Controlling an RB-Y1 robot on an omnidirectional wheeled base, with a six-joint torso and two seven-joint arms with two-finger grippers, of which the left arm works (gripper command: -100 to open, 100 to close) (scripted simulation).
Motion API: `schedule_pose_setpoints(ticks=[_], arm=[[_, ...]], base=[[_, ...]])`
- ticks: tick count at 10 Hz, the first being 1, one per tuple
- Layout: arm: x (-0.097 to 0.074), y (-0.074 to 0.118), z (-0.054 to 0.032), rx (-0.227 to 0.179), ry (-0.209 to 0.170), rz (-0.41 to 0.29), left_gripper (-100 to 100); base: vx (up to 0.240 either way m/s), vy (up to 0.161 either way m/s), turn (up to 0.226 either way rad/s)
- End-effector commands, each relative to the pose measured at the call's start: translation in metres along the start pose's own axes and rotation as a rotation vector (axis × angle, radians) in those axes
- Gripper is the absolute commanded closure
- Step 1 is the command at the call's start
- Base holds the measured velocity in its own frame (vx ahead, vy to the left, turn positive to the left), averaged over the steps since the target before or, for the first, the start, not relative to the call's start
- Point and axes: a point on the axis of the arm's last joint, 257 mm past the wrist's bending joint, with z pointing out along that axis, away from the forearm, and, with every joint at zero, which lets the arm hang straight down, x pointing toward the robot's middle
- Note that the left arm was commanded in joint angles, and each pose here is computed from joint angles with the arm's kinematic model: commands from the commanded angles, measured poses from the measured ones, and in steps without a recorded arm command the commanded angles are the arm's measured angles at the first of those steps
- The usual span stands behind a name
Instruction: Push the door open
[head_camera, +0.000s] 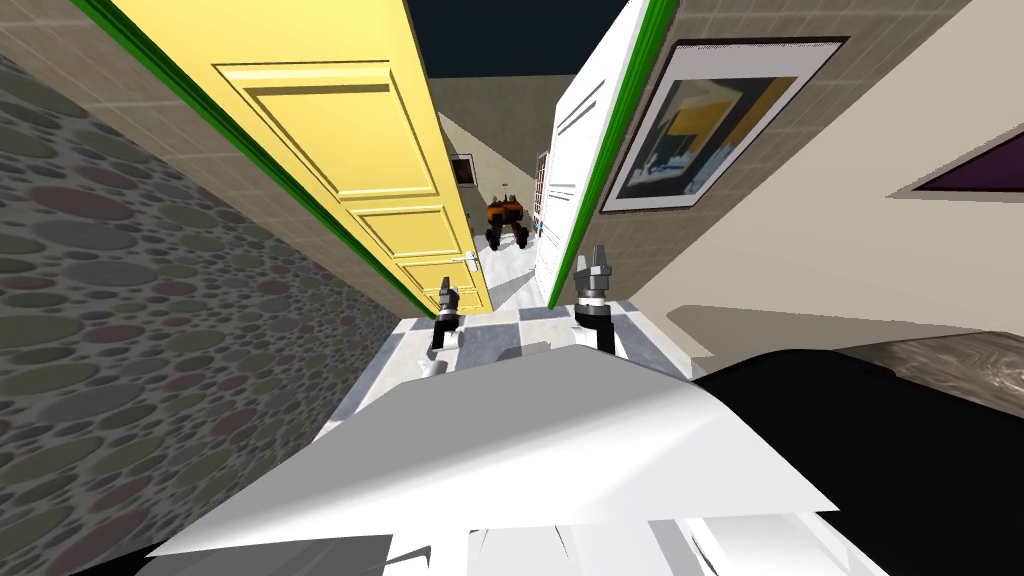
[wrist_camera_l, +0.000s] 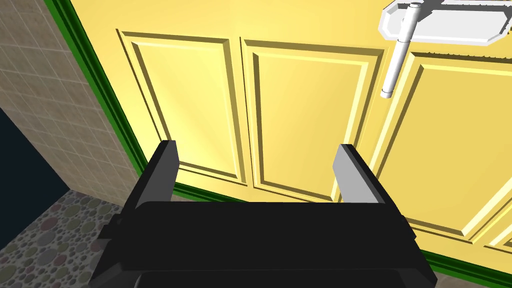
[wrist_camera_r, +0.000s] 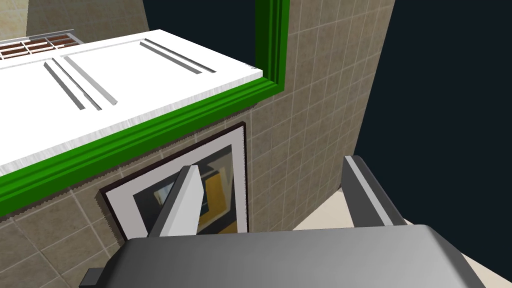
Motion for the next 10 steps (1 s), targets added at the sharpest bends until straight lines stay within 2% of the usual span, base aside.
schedule_pose_setpoints(ticks=[1, 3, 4, 10], arm=[[0.002, 0.013, 0.0037, -0.030, 0.005, -0.008, -100], [0.004, 0.025, 0.0109, -0.052, 0.010, -0.017, -100], [0.004, 0.030, 0.0091, -0.063, 0.010, -0.017, -100], [0.009, 0.075, 0.0224, -0.157, 0.019, -0.040, -100]], base=[[0.099, 0.045, -0.026], [0.103, 0.060, -0.023], [0.065, 0.043, -0.011], [0.086, 0.045, -0.022]])
